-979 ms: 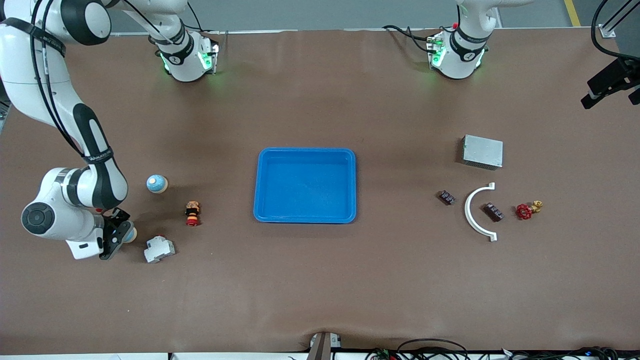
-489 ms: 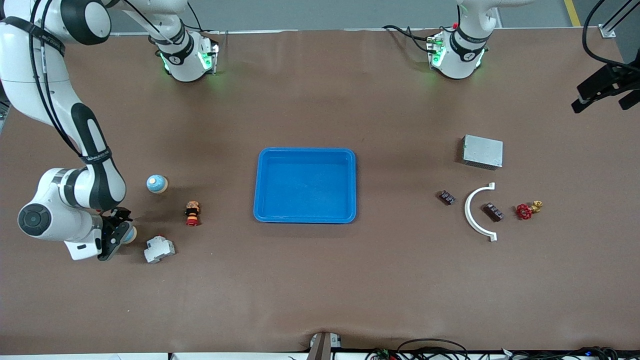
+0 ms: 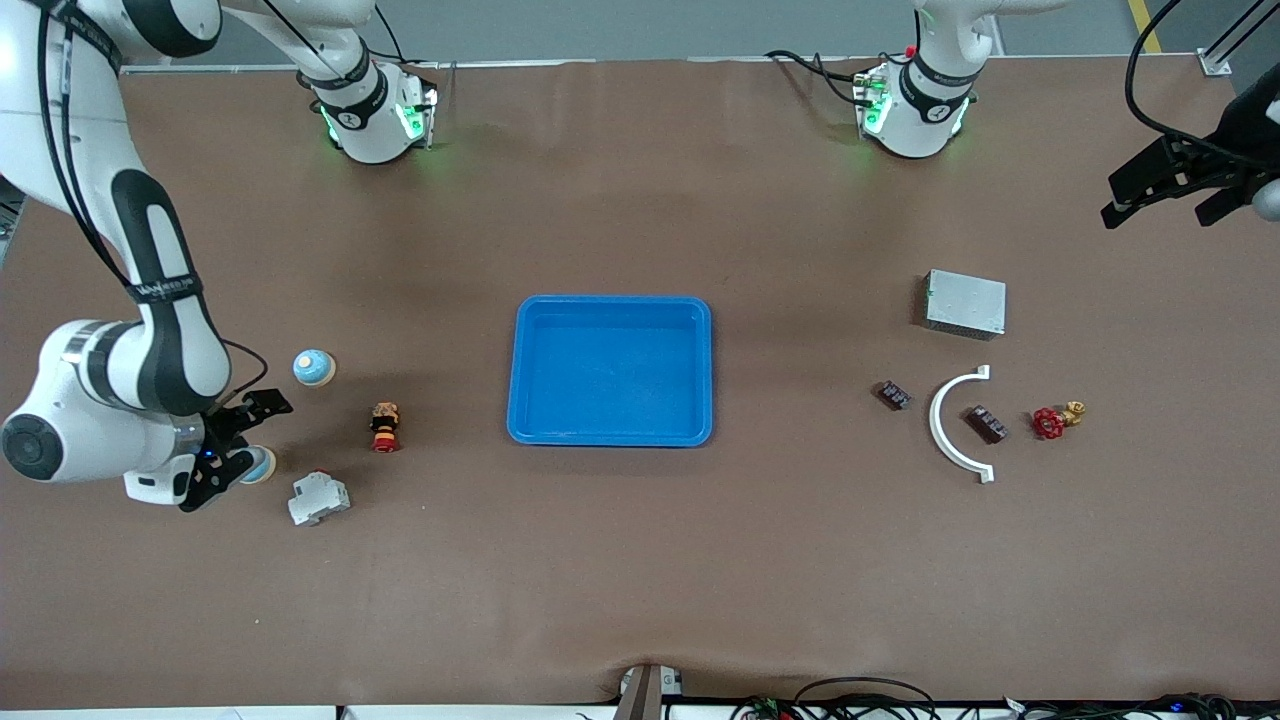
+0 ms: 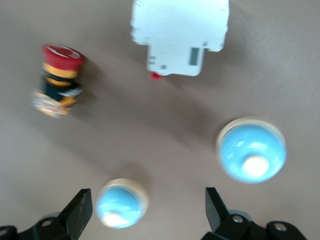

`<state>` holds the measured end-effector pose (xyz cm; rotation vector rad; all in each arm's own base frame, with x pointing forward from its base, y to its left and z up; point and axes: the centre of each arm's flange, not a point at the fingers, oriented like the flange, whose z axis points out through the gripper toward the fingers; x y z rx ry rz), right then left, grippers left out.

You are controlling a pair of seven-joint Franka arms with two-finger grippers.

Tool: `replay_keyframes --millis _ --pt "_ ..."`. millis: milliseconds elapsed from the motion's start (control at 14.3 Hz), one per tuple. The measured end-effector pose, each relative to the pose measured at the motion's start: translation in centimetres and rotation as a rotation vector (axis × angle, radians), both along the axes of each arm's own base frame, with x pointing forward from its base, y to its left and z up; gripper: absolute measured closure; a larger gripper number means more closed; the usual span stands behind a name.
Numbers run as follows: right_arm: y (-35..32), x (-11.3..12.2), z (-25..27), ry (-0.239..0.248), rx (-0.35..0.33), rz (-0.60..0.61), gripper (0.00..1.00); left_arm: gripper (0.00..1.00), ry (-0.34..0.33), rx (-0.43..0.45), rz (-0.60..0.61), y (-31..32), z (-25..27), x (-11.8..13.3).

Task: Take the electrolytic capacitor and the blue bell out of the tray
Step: 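Lower the bell onto the table and open the right gripper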

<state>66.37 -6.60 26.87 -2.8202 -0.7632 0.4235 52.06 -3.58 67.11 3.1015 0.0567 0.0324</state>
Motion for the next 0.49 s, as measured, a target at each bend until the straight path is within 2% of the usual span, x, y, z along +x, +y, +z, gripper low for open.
replay_keyframes --millis 210,489 --pt "1.6 0.4 5.2 -0.047 -0.041 -0.110 0.00 0.00 0.016 0.002 0.000 0.0 -0.6 -0.7" --pt "2.5 0.0 11.3 -0.092 -0.113 -0.362 0.00 0.00 0.014 0.006 -0.014 -0.8 -0.4 -1.8"
